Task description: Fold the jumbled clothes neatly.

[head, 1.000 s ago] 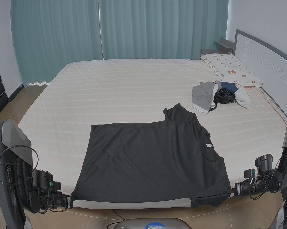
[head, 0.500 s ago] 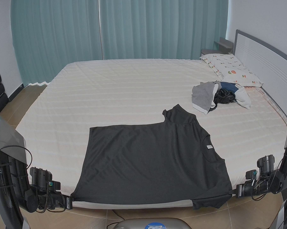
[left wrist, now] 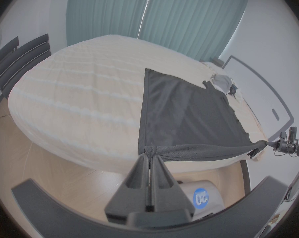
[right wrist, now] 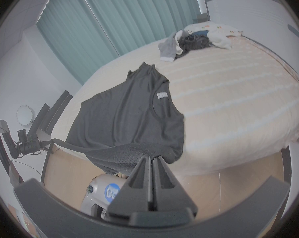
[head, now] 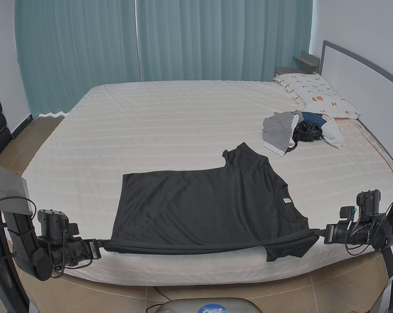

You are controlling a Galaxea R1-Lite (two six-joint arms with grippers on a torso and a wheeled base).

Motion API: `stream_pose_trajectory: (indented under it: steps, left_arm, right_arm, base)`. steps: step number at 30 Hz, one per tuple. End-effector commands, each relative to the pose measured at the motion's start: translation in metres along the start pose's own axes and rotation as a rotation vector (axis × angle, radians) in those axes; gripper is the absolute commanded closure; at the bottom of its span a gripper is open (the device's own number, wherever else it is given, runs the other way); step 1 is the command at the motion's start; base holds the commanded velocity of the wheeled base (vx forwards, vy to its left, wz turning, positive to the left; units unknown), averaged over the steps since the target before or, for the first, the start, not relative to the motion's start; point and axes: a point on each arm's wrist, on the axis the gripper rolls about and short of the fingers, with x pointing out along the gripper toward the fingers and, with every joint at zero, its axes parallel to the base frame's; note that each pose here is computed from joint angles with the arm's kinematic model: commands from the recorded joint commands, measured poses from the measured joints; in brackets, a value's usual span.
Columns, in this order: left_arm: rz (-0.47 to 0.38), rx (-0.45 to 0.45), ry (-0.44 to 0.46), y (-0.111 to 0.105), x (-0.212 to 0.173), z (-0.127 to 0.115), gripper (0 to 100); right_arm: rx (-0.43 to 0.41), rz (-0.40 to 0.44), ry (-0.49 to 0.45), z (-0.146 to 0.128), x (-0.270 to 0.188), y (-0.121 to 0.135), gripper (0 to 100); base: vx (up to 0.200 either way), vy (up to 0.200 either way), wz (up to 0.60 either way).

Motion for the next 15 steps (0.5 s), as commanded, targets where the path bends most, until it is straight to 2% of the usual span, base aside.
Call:
stream_pose_trajectory:
  steps: [1, 8, 15]
  left_arm:
    - [-0.026, -0.023, -0.074, -0.005, 0.01, 0.018, 100]
    - [-0.047, -0.108, -0.118, -0.007, 0.035, 0.033, 100]
    - [-0.052, -0.114, -0.127, -0.006, 0.053, 0.039, 100]
  right_arm:
    - [-0.029, 0.019, -0.056, 0.024, 0.008, 0.004, 100]
    - [0.032, 0.037, -0.022, 0.059, 0.023, 0.008, 100]
    - [0.046, 0.031, 0.014, 0.073, 0.044, 0.003, 100]
  base:
    - [0.0, 0.0, 0.0]
    - [0.0, 0.0, 0.0]
    - [0.0, 0.0, 0.0]
